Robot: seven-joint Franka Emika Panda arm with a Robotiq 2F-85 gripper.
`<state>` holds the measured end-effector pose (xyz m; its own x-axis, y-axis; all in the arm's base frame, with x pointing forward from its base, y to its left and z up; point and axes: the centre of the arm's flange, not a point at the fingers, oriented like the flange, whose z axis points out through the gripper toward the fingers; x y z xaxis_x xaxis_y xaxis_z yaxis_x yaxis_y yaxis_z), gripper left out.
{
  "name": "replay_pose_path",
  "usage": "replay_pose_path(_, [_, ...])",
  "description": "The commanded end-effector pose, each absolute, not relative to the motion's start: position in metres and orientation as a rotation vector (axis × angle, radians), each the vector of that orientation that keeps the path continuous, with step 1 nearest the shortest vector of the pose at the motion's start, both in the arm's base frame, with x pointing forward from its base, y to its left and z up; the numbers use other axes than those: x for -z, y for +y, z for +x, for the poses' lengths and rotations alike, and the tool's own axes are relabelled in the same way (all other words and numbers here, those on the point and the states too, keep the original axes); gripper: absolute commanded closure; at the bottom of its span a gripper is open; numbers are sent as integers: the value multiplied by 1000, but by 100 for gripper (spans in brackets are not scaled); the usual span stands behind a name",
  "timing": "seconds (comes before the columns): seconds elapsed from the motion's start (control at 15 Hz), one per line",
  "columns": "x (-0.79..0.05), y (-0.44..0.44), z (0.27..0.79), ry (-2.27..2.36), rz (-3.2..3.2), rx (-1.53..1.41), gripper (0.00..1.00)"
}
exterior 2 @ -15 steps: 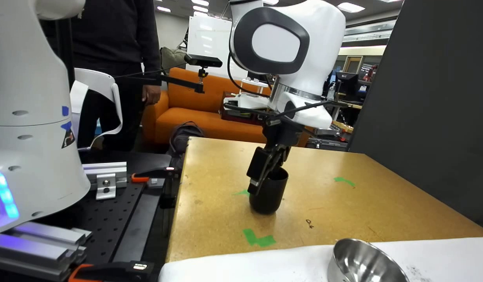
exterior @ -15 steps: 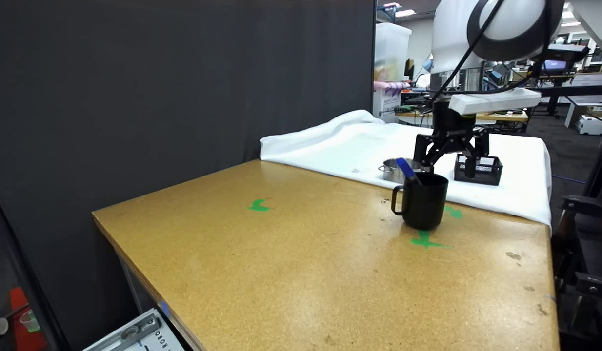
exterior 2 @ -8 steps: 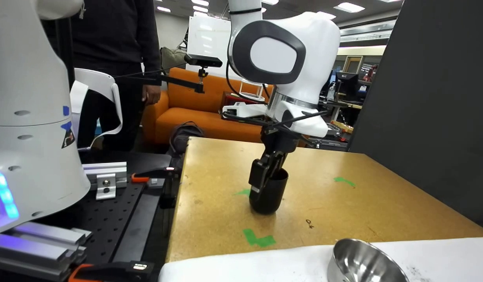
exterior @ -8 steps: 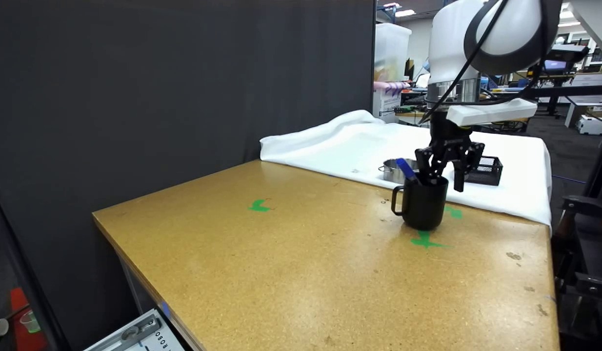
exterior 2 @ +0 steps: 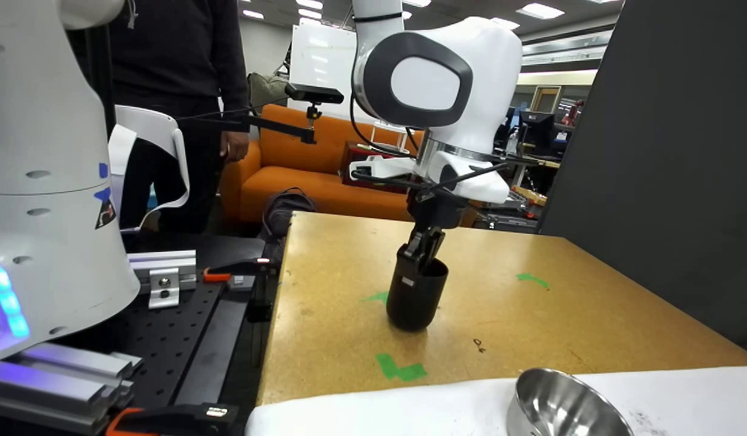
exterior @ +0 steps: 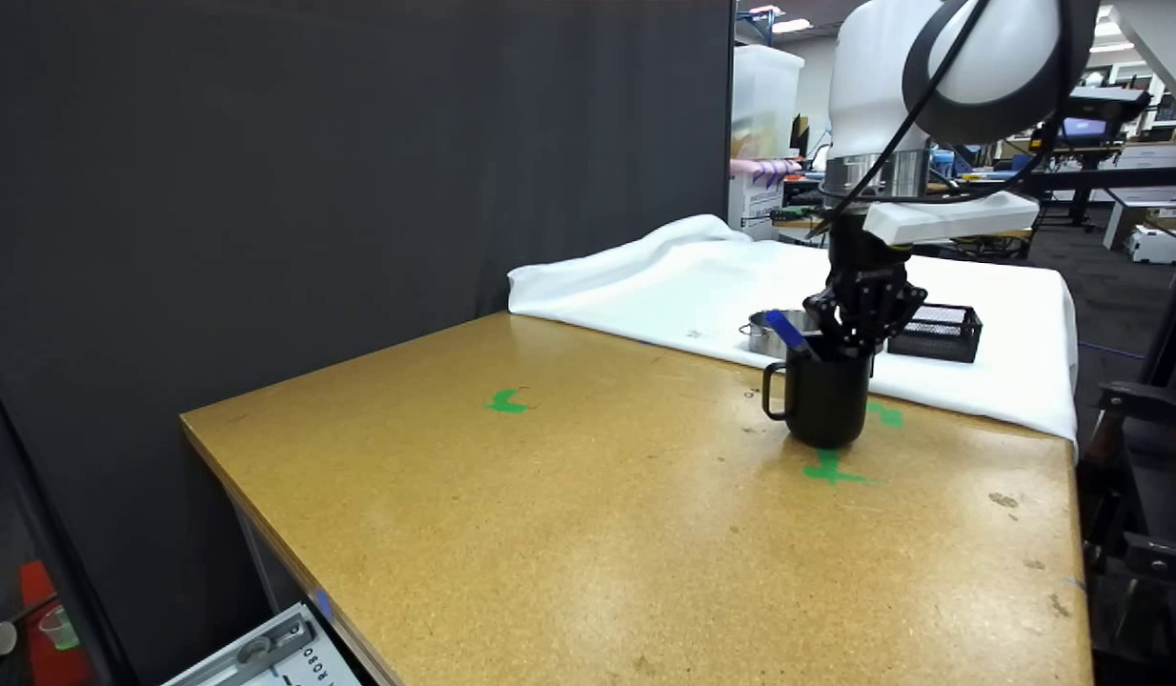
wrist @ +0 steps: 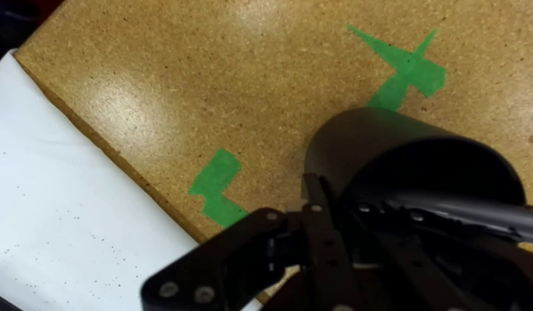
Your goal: Move the cup to the left
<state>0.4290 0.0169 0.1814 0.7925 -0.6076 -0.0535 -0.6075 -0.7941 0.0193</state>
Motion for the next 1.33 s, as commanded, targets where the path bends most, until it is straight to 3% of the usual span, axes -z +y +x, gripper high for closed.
replay_pose_path(0.0, [-178,17,431,-970,2980,75,98])
replay_pose_path(0.53, [-191,76,394,-622,3091,89,98])
replay_pose_path(1.27, [-194,164,391,-149,3136,23,98])
